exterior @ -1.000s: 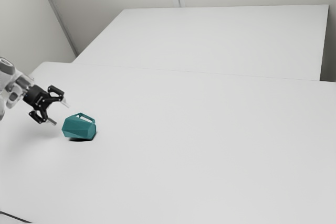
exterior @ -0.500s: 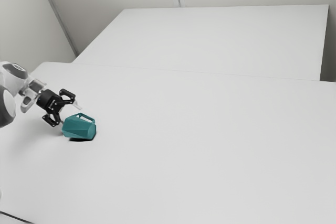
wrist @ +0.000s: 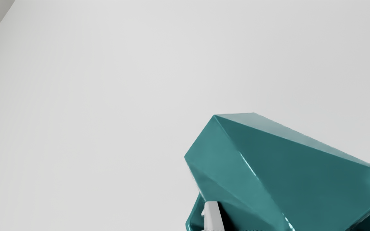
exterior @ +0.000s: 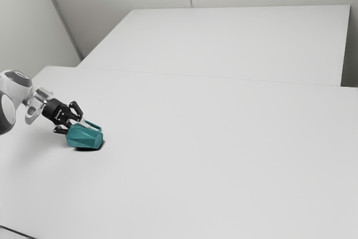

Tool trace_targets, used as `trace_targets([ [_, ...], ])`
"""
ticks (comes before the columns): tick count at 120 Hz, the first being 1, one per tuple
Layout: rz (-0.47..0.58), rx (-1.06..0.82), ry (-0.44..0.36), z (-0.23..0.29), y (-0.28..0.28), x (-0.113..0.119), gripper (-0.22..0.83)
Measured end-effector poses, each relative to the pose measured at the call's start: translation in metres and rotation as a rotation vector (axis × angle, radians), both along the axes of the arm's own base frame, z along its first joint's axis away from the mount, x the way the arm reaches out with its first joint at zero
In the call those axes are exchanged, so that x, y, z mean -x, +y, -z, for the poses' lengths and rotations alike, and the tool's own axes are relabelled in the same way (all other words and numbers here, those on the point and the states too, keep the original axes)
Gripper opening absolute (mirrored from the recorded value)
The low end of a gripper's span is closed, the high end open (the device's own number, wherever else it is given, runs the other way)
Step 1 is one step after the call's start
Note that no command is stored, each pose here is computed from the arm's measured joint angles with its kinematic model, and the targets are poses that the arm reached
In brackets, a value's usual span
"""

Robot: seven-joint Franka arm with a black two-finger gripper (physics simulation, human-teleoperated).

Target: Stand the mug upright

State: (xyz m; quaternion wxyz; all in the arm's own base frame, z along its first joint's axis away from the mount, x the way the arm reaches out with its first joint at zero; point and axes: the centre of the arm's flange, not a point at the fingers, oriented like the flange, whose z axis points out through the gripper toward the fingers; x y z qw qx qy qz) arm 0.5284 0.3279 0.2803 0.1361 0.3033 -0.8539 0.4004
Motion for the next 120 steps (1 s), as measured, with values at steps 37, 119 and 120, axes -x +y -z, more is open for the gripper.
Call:
trace_targets([
  [37, 0.053, -0.038, -0.044, -0.034, -0.025, -0.016, -0.14],
  [119, 0.633, -0.681, -0.263, -0.127, -0.238, -0.031, -0.17],
  [120, 0.639, -0.689, -0.268, -0.128, -0.239, -0.03, -0.17],
])
